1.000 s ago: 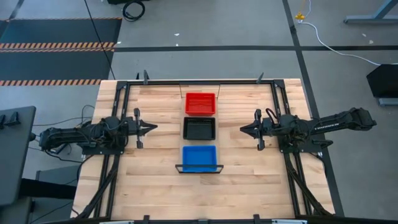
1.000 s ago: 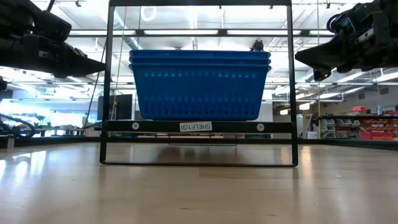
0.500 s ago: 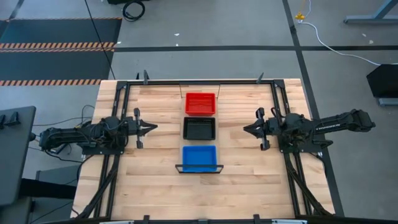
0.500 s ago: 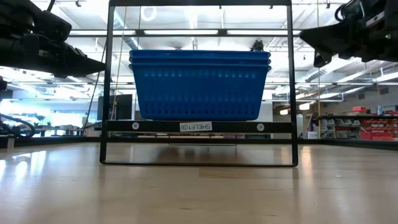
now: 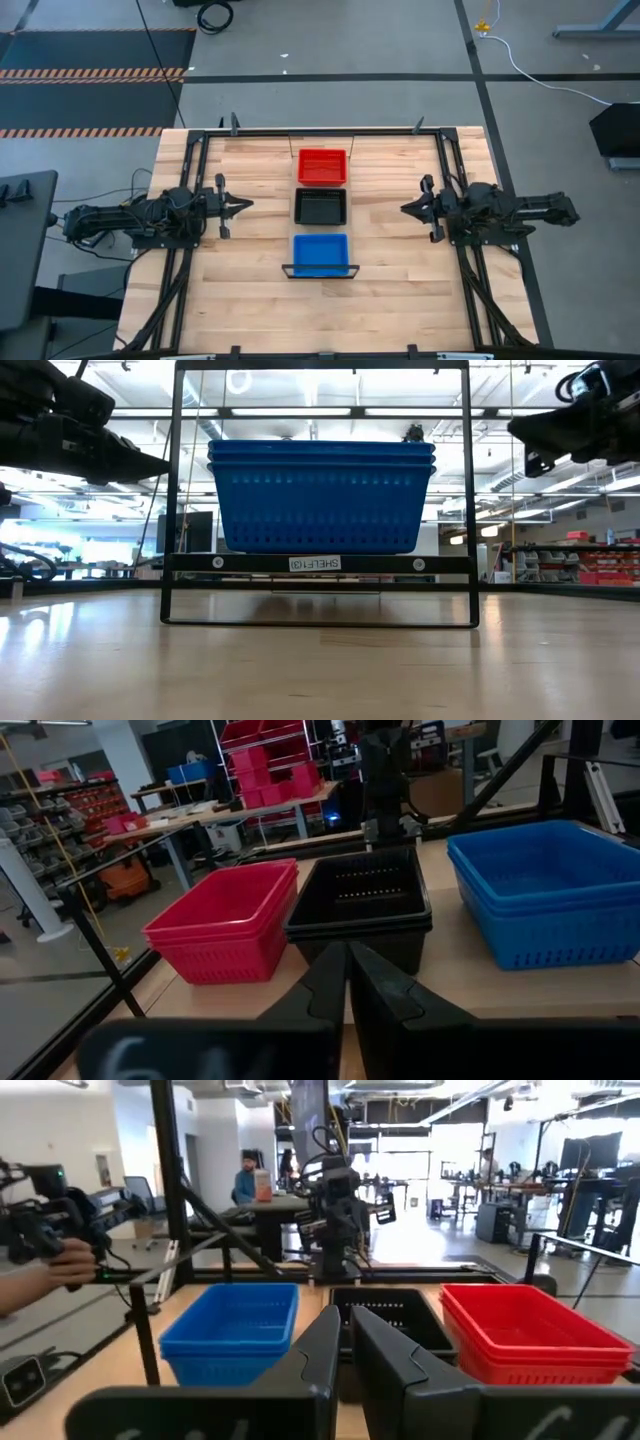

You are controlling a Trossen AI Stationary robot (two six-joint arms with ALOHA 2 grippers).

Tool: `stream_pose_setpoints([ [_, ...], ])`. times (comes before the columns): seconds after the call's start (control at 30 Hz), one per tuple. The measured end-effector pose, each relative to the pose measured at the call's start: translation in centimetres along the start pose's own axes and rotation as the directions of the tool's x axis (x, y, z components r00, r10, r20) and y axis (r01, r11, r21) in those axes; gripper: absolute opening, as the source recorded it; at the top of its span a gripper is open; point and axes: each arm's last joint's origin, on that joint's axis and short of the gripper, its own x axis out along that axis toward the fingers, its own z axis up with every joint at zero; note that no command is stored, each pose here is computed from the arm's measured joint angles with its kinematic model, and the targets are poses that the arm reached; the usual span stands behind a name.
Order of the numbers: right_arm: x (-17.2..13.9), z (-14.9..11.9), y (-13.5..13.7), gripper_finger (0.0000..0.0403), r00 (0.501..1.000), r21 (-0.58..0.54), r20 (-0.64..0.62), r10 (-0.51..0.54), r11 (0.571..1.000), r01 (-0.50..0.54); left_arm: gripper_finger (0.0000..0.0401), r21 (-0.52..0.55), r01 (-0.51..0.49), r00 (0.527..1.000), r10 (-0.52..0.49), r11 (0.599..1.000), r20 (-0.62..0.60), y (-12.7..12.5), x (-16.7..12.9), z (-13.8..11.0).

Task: Stack baskets on shelf by color
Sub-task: Return to Home Position

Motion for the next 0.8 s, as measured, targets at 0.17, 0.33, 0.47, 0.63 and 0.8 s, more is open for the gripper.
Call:
stream_pose_setpoints([
  [0.17, -0.07, -0.13, -0.04, 0.0035, 1.000, -0.004, -0.026, -0.016, 1.000, 0.016, 0.0018, 0.001, 0.000, 1.000, 0.000, 1.000, 0.001, 0.00, 0.00, 0.01],
  [0.33, -0.07, -0.46, -0.19, 0.0035, 0.997, 0.064, -0.046, -0.065, 0.996, 0.068, 0.0018, -0.001, 0.001, 1.000, -0.001, 1.000, -0.001, 0.00, 0.00, -0.01],
  [0.47, -0.07, -0.35, -0.19, 0.0034, 0.997, 0.121, -0.035, -0.065, 0.990, 0.069, 0.0025, -0.023, 0.000, 1.000, 0.000, 1.000, 0.005, 0.01, 0.00, 0.03],
  [0.63, -0.07, -0.36, -0.19, 0.0034, 0.997, 0.130, -0.036, -0.065, 0.989, 0.069, 0.0025, -0.054, 0.000, 1.000, 0.001, 0.999, 0.005, 0.01, 0.00, 0.04],
  [0.8, -0.07, -0.35, -0.19, 0.0034, 0.997, 0.130, -0.035, -0.065, 0.989, 0.069, 0.0017, -0.080, 0.000, 1.000, 0.001, 0.997, 0.006, 0.01, 0.00, 0.04],
])
